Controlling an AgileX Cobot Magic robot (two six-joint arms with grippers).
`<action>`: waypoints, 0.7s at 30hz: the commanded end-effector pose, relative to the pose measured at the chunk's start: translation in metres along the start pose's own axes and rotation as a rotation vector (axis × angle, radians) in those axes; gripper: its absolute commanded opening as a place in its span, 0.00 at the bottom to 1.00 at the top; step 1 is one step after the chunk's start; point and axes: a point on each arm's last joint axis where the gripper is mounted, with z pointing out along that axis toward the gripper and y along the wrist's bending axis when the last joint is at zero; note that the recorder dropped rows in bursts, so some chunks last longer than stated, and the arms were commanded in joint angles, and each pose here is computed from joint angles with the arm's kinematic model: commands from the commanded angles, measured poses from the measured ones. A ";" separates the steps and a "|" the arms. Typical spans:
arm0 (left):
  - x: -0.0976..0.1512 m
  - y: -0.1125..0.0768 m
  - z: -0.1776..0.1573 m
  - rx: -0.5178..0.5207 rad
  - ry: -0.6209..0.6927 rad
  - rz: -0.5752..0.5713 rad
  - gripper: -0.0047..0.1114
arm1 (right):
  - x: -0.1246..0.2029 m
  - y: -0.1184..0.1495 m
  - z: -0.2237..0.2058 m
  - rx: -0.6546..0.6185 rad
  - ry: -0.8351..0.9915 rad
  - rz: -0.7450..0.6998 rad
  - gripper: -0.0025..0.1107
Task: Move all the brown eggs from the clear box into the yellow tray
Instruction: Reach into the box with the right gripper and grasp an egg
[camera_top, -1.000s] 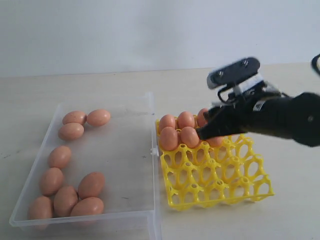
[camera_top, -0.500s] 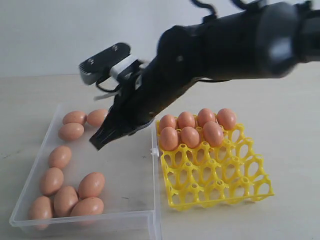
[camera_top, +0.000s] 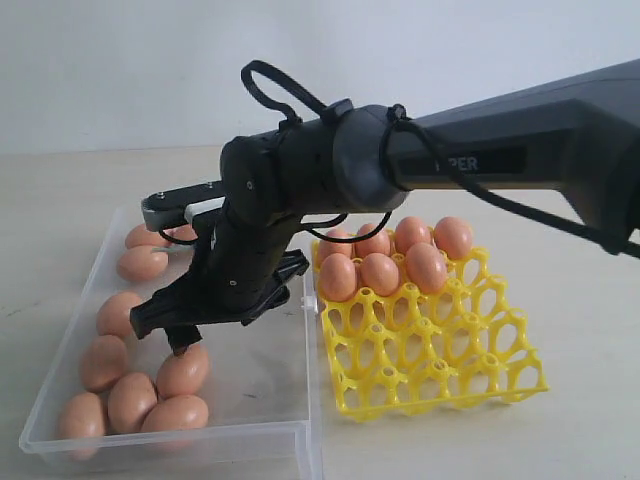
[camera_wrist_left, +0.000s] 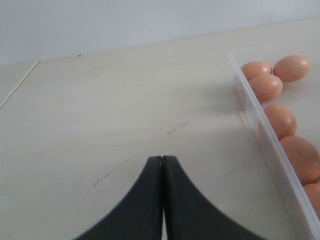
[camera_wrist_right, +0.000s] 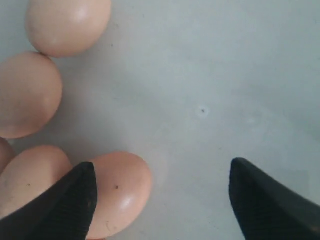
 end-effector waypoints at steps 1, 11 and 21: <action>-0.002 0.000 -0.001 0.007 -0.020 -0.005 0.04 | 0.001 0.005 0.007 -0.022 0.017 0.035 0.64; -0.002 0.000 -0.001 0.007 -0.020 -0.005 0.04 | 0.008 0.023 0.015 -0.077 0.032 0.011 0.64; -0.002 0.000 -0.001 0.007 -0.020 -0.005 0.04 | 0.011 0.027 0.022 -0.085 0.031 -0.132 0.64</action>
